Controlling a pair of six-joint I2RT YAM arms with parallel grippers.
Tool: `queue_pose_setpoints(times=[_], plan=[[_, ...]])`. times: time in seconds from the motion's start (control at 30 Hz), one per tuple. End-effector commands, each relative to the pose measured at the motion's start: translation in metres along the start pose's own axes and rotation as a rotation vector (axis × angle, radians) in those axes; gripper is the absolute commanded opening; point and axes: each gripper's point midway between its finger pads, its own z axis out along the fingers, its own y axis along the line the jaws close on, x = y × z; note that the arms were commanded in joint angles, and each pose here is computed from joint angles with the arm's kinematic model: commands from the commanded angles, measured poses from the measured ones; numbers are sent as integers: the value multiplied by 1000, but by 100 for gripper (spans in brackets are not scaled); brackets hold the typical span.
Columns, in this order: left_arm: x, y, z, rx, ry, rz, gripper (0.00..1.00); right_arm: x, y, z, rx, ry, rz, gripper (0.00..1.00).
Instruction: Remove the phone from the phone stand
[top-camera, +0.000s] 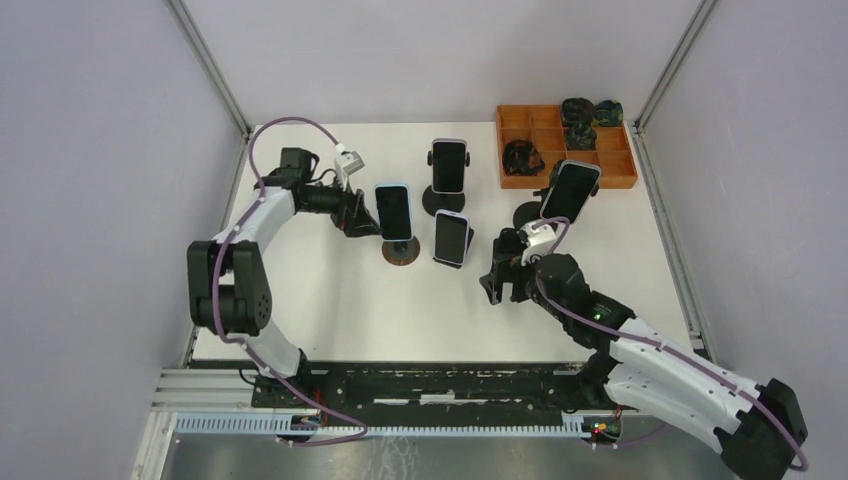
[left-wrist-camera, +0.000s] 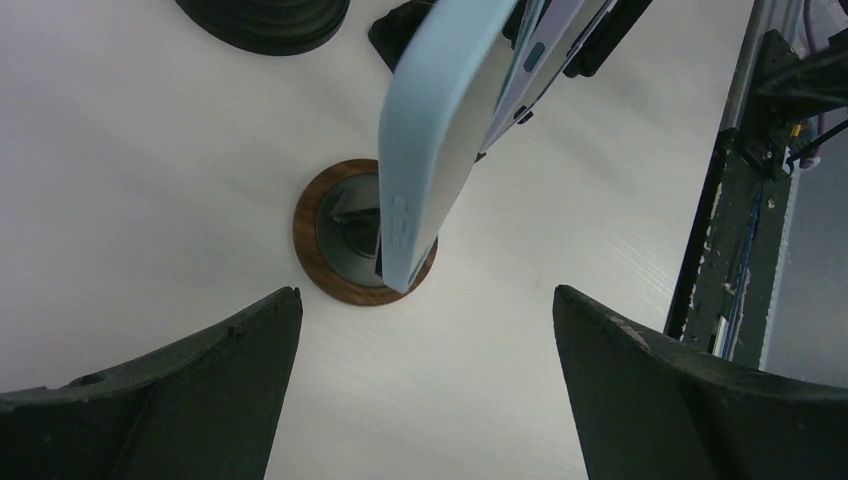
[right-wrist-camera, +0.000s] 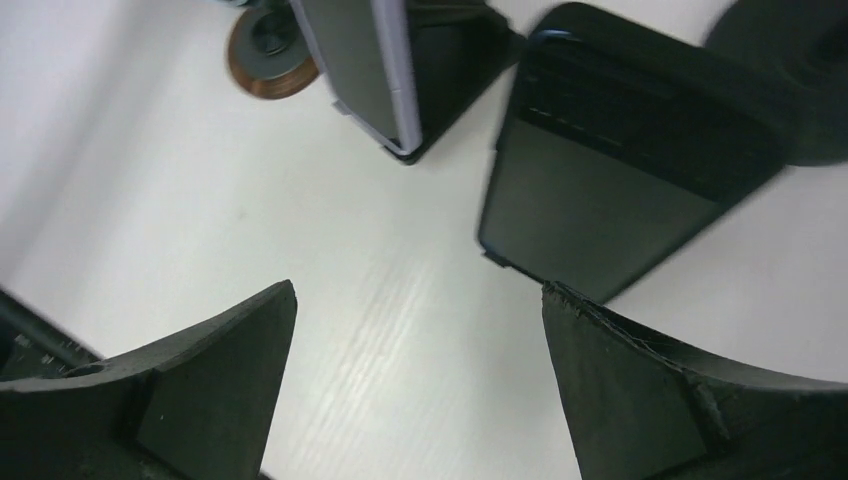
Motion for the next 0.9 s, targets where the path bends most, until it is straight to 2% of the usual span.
queue_pose_setpoints(times=[0.0, 0.17, 0.53, 0.67, 0.8, 0.87], plan=[[-23, 10, 26, 31, -27, 33, 100, -33, 50, -6, -138, -44, -12, 98], [-20, 24, 40, 68, -23, 15, 97, -50, 93, -13, -315, -31, -45, 98], [-12, 11, 54, 171, -16, 37, 75, -72, 133, -8, -465, -15, -96, 98], [-7, 12, 58, 189, 0, 39, 59, -81, 144, -6, -502, -19, -113, 98], [-10, 13, 58, 192, 0, 52, 26, -90, 152, -4, -532, -35, -130, 96], [-13, 10, 55, 187, 0, 59, 14, -94, 158, -2, -554, -32, -141, 96]])
